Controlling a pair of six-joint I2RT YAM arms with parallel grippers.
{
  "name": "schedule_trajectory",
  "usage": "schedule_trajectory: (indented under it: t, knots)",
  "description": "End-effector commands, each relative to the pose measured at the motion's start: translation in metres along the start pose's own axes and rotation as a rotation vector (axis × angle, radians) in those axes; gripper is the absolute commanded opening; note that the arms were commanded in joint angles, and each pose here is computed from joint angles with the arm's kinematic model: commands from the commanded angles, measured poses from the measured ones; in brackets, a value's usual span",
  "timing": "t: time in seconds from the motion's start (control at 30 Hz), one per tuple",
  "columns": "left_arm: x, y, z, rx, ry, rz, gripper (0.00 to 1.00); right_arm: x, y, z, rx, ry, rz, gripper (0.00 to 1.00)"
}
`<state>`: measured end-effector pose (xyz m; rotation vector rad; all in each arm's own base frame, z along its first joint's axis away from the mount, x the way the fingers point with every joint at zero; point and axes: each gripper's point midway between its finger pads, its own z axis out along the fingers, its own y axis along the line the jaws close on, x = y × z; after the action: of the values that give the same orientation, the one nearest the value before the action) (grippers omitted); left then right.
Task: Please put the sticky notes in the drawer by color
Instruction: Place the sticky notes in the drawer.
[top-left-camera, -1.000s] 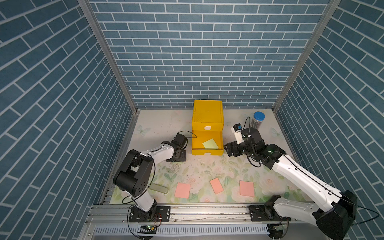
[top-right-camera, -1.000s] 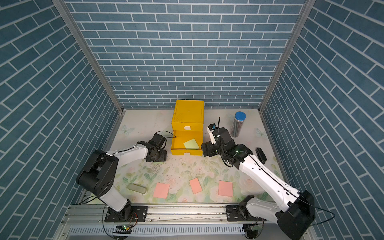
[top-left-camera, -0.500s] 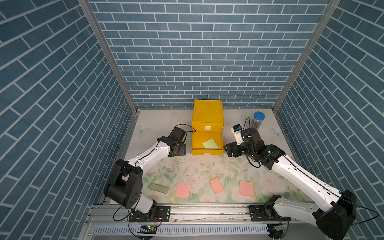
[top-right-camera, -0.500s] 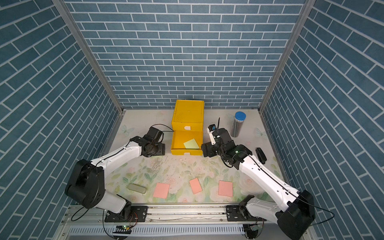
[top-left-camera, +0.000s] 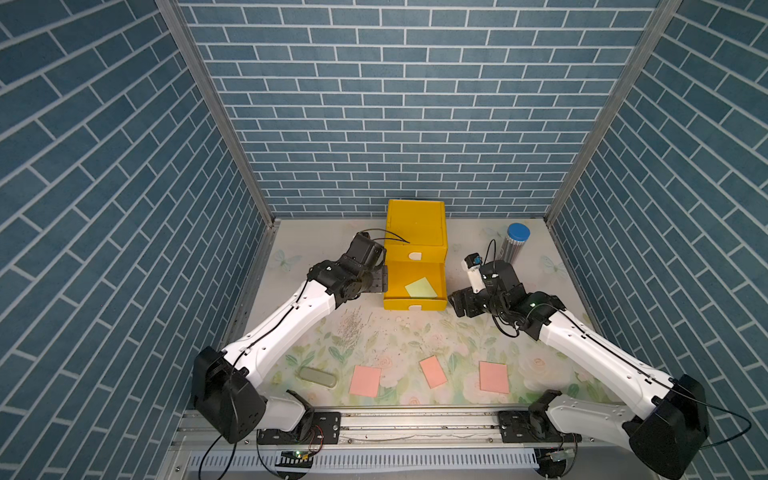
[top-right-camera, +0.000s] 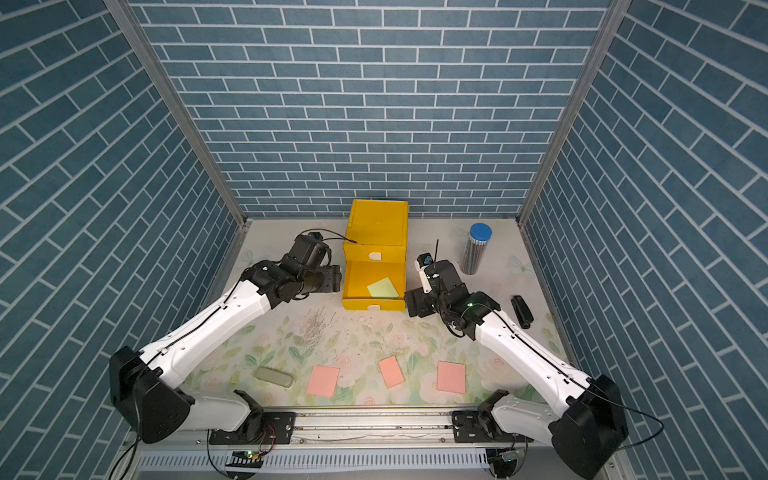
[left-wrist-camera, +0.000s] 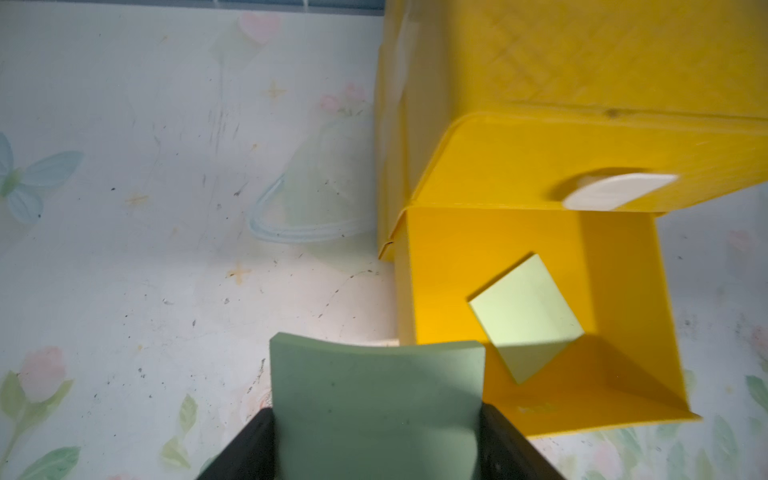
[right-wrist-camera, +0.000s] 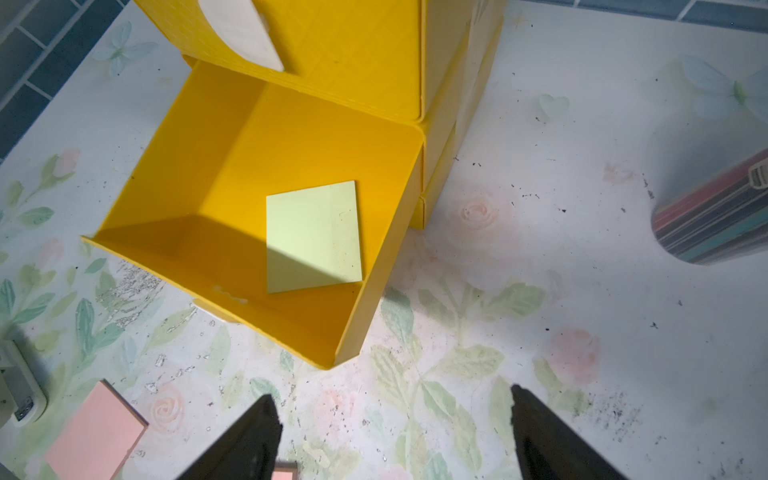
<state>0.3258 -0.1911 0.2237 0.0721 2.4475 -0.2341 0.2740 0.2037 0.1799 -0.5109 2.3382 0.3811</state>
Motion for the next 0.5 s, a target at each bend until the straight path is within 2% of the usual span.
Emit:
schedule_trajectory:
  t: [0.0,0.17,0.47]
  knots:
    - [-0.001,-0.019,-0.002,0.005,0.01,0.034,0.76,0.004,-0.003,0.005,0.004,-0.003,0.005,0.89]
    - [-0.004,-0.05,0.018,0.028,0.04,0.092,0.77,0.005,-0.007,0.001,0.007,-0.018,0.015,0.88]
    - [0.004,-0.069,0.064,0.016,0.101,0.124,0.77,0.007,-0.014,-0.01,0.018,-0.04,0.019,0.87]
